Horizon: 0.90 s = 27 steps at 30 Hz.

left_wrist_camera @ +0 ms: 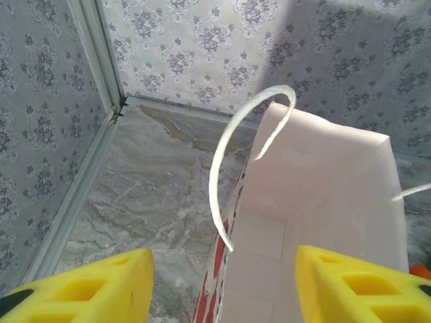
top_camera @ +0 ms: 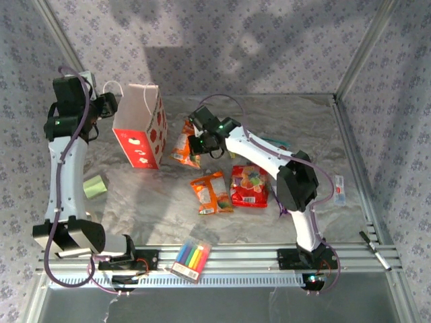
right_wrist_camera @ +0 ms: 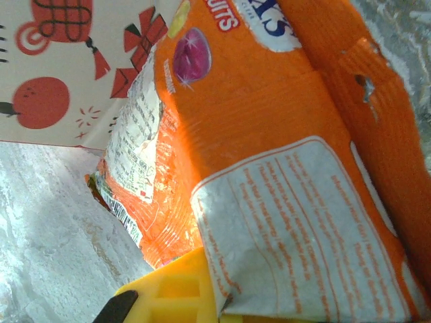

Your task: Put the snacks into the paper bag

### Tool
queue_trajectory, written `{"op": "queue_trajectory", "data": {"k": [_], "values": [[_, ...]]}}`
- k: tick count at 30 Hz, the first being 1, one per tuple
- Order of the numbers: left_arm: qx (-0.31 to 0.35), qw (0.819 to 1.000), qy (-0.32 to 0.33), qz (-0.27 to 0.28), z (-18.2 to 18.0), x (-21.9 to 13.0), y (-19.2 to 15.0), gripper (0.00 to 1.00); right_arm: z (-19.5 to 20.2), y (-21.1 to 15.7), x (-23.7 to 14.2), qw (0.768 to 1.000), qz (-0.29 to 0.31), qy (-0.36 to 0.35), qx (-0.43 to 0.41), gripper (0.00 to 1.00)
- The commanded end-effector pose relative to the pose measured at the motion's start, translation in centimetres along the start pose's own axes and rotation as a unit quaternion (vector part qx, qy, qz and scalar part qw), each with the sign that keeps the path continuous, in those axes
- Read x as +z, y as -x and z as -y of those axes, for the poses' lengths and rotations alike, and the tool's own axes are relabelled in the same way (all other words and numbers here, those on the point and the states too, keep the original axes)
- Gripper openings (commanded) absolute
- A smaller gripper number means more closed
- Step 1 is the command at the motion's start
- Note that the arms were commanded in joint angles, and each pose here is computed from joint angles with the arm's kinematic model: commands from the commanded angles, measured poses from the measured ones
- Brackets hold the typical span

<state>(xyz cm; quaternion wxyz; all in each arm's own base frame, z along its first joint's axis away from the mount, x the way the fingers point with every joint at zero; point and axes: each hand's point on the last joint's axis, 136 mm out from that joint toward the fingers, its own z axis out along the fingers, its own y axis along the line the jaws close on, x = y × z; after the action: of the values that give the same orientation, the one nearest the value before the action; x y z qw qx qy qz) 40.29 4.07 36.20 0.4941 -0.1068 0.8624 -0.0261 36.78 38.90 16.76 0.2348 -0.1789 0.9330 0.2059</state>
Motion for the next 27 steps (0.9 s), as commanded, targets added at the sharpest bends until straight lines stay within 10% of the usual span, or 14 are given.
{"op": "queue_trajectory", "data": {"k": [1, 27], "values": [[-0.006, 0.999, 0.011, 0.033, -0.4, -0.7, 2.4, 0.57, -1.6, 2.7, -5.0, 0.998, 0.062, 0.009, -0.032, 0.00], [-0.033, 0.999, 0.023, 0.026, -1.0, 3.5, 2.3, 0.55, -4.7, 12.1, -24.4, 0.942, 0.316, 0.002, -0.114, 0.00]]}}
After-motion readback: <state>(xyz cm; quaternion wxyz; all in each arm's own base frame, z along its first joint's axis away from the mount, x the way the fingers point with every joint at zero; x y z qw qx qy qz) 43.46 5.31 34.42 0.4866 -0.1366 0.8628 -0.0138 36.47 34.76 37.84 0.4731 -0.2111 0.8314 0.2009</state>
